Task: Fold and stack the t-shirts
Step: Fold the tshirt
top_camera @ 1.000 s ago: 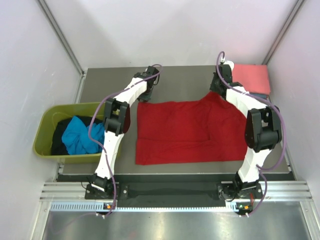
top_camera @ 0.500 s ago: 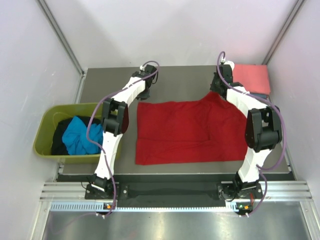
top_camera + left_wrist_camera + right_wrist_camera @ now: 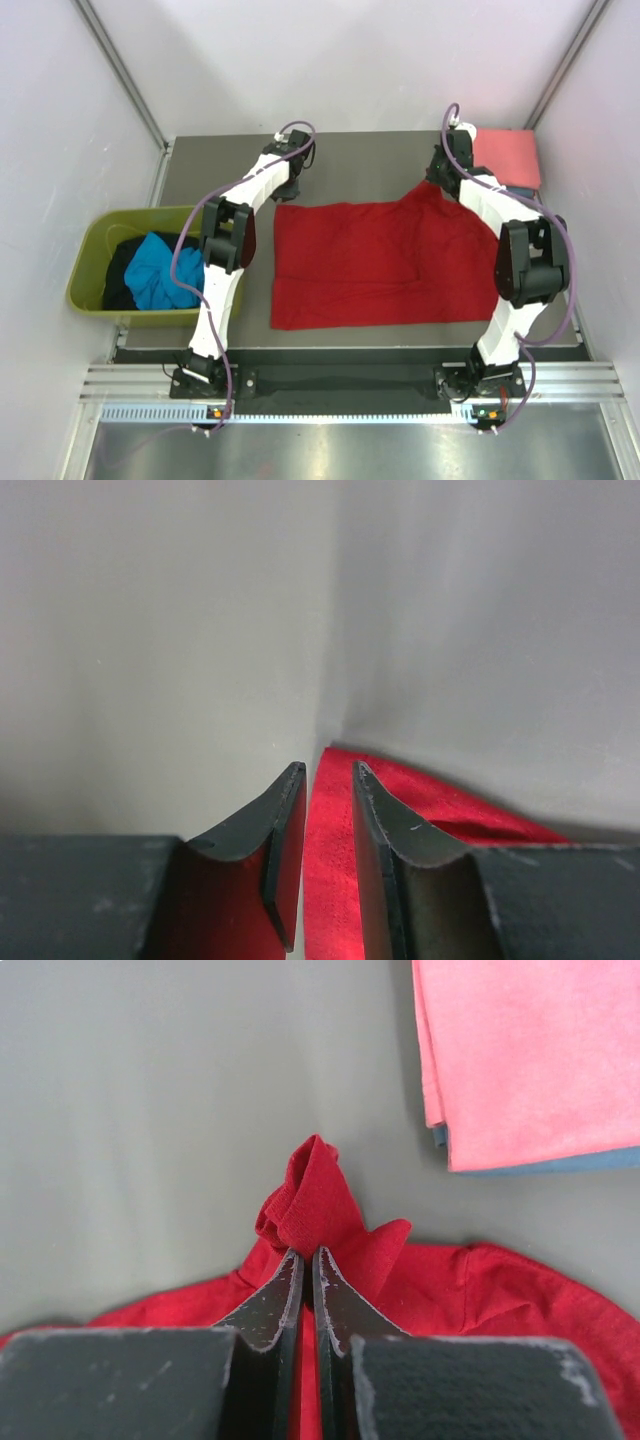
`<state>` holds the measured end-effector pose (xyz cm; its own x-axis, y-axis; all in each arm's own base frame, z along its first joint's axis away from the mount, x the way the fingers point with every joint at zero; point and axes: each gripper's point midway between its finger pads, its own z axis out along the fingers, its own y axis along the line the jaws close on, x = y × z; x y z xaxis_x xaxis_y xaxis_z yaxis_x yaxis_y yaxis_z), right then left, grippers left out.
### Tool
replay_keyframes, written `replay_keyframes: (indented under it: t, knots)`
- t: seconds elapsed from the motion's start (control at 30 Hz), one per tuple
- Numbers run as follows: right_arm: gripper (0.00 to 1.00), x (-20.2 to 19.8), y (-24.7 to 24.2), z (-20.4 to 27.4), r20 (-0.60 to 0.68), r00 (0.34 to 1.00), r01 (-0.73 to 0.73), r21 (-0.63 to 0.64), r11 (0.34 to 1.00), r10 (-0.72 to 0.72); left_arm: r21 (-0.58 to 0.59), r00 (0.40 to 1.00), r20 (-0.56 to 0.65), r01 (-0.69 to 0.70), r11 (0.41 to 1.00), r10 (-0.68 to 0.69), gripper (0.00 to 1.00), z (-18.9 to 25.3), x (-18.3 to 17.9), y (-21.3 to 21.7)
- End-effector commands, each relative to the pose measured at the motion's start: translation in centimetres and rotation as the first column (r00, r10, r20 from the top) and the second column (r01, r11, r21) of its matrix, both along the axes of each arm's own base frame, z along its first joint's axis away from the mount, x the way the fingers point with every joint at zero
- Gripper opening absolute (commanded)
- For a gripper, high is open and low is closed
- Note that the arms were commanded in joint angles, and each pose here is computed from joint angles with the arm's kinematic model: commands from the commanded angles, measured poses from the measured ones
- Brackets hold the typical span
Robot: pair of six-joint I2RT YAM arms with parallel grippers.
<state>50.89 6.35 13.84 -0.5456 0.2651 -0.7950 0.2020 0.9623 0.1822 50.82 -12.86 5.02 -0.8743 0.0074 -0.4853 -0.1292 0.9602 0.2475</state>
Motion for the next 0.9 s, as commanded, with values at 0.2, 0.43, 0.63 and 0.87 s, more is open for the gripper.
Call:
replay_keyframes:
  t: [0.2, 0.43, 0.63, 0.87]
  knots:
    - [0.0, 0.0, -0.2, 3.9, 0.104, 0.995, 0.003, 0.036, 0.999, -0.007, -0.011, 0.997, 0.0, -0.071, 0.997, 0.071, 0.31, 0.5, -0.6, 0.7]
    - [0.0, 0.0, -0.2, 3.9, 0.105, 0.994, 0.001, 0.04, 0.999, -0.006, -0.016, 0.996, -0.032, -0.084, 0.996, 0.084, 0.31, -1.2, -1.0, 1.0]
    - [0.0, 0.0, -0.3, 3.8, 0.106, 0.994, 0.002, 0.05, 0.999, -0.008, -0.028, 0.993, -0.069, -0.097, 0.995, 0.095, 0.31, -3.1, -1.9, 0.9]
    - [0.0, -0.1, -0.3, 4.0, 0.11, 0.994, 0.002, 0.05, 0.999, -0.008, -0.036, 0.992, -0.096, -0.081, 0.996, 0.077, 0.18, -4.4, -2.2, 0.6]
